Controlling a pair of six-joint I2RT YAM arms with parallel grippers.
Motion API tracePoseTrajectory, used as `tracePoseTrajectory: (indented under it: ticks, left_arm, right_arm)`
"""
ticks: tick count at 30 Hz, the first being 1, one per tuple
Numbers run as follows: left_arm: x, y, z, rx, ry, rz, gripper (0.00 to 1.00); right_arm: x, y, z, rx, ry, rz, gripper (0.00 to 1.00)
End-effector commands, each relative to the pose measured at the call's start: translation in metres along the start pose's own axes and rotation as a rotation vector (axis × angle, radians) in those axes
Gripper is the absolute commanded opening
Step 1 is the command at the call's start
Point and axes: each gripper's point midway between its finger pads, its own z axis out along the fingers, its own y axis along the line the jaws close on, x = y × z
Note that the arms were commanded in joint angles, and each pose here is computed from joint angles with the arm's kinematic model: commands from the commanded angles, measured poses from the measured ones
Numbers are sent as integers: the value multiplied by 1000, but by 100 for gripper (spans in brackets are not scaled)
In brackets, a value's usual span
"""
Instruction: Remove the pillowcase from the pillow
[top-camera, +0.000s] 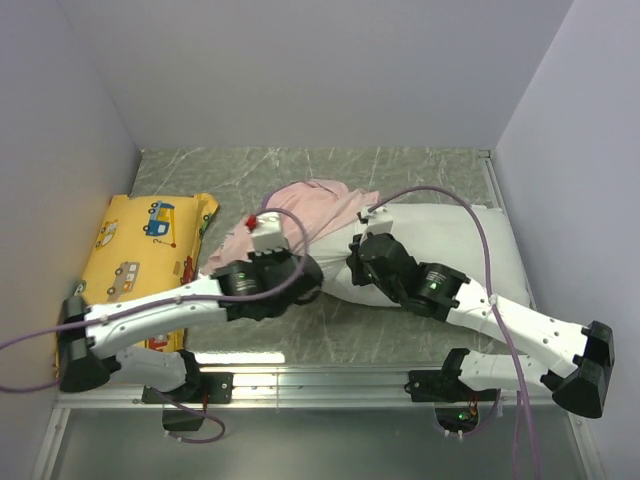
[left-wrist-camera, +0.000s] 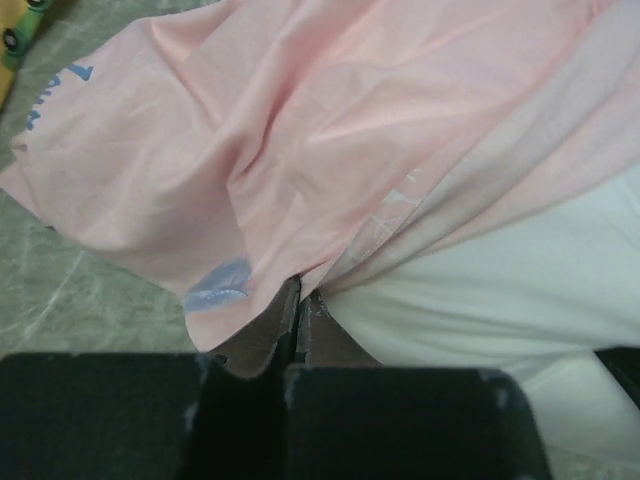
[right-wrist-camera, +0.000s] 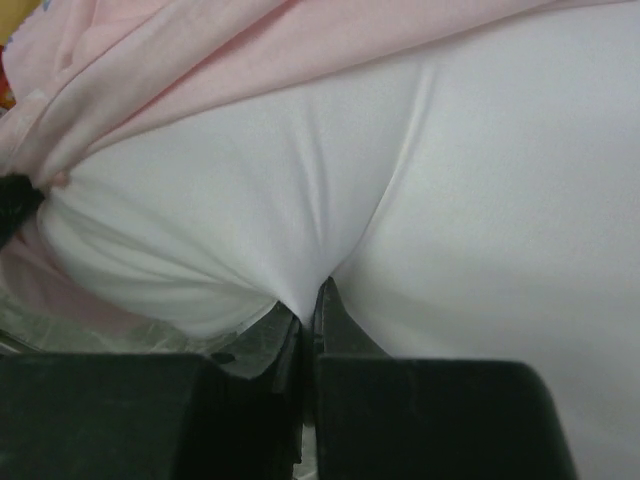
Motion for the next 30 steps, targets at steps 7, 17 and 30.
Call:
tracePoseTrajectory:
  ticks: [7,17,30]
  left_arm:
    - [-33,87,56,53,-13,-286,1]
    - [-28,76,117,78,56,-314,1]
    - [-20,98,215,5,174,-358,0]
  right_arm:
    - [-53,-37,-46,65,-169,132,0]
    - [-80,12,-101,-317,-213,72,0]
    - [-134,21,-202,-538,-374,105,0]
